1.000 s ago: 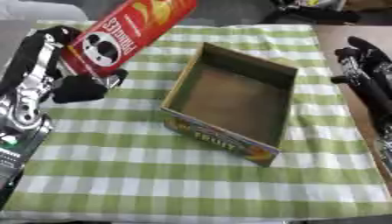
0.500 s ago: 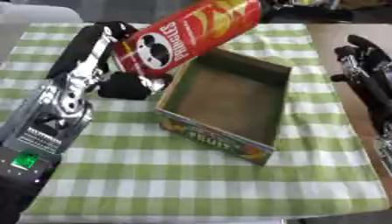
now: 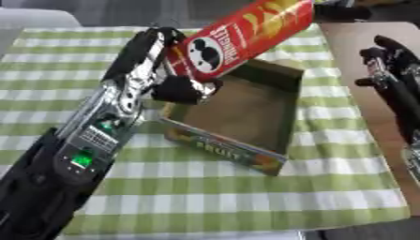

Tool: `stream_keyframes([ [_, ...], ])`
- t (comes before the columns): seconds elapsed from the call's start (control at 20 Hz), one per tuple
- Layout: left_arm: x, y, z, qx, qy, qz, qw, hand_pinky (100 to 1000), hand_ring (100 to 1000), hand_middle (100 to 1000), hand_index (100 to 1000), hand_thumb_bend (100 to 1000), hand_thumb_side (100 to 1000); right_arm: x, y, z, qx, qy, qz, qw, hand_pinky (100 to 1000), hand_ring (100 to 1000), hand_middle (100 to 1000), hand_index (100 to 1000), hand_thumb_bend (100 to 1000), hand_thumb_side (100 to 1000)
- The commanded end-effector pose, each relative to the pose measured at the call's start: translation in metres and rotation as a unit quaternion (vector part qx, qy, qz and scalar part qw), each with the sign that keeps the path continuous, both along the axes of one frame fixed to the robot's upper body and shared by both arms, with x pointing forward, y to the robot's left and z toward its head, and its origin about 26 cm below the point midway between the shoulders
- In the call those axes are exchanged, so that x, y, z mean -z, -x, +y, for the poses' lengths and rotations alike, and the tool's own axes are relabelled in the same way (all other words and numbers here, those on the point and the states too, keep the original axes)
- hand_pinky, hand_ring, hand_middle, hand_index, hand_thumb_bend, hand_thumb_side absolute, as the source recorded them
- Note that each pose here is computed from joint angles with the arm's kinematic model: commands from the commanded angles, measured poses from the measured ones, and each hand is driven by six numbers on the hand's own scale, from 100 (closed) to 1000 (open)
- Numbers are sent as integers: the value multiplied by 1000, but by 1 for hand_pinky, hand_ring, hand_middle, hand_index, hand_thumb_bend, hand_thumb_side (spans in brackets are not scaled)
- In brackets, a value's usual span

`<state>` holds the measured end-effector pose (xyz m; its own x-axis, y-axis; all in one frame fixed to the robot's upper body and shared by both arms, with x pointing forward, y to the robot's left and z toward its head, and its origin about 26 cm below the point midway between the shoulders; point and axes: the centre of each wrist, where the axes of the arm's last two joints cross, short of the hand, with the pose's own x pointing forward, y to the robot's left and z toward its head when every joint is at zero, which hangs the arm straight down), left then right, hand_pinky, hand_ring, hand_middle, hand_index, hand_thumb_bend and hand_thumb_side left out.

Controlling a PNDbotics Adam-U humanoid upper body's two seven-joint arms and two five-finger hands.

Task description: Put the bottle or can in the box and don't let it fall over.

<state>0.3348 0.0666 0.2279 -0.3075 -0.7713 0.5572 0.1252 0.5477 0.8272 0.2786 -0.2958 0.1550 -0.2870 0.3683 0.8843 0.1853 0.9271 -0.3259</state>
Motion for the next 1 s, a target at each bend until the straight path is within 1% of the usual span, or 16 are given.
stream_keyframes([
  [0.05,-7,-1,-8,1,-2,-33,999,350,495,627,699,417,367,-9,0,0,-5,6,-14,1000,682,919,789,937,100,669],
  [0.1,-6,-1,-10,2,-7,-41,999,410,519,657,719,466,379,-8,0,0,-4,5,-14,1000,682,918,789,937,100,669],
  [0.15,-5,-1,-11,5,-14,-48,999,513,578,693,738,507,387,-8,0,0,-4,4,-15,1000,682,918,788,936,100,668],
  [0.25,-2,-3,-11,6,-28,-54,998,567,602,707,747,530,412,-9,0,0,-4,4,-16,1000,682,917,788,936,100,668],
  [0.35,0,-5,-10,4,-38,-55,998,596,622,727,758,536,440,-9,0,0,-4,4,-16,1000,682,917,788,936,100,668],
  [0.5,2,-7,-10,3,-47,-56,997,618,644,748,778,551,512,-8,0,-1,-3,3,-16,1000,681,916,787,935,100,668],
  [0.65,2,-8,-10,8,-53,-57,997,640,658,761,798,600,548,-9,0,-1,-3,2,-16,1000,681,916,787,935,100,668],
  [0.7,2,-8,-10,10,-55,-56,997,640,658,761,798,600,548,-9,0,-1,-3,2,-16,1000,681,916,787,935,100,668],
  [0.85,2,-8,-10,17,-63,-56,996,673,680,771,818,692,632,-9,0,0,-3,1,-16,1000,680,914,786,935,100,668],
  [0.9,2,-8,-10,18,-66,-56,996,676,680,769,817,701,643,-9,0,0,-3,1,-17,1000,680,914,786,935,100,667],
  [1.0,1,-8,-9,18,-68,-54,996,673,676,766,815,689,641,-9,0,-1,-2,0,-17,1000,680,913,785,935,100,667],
])
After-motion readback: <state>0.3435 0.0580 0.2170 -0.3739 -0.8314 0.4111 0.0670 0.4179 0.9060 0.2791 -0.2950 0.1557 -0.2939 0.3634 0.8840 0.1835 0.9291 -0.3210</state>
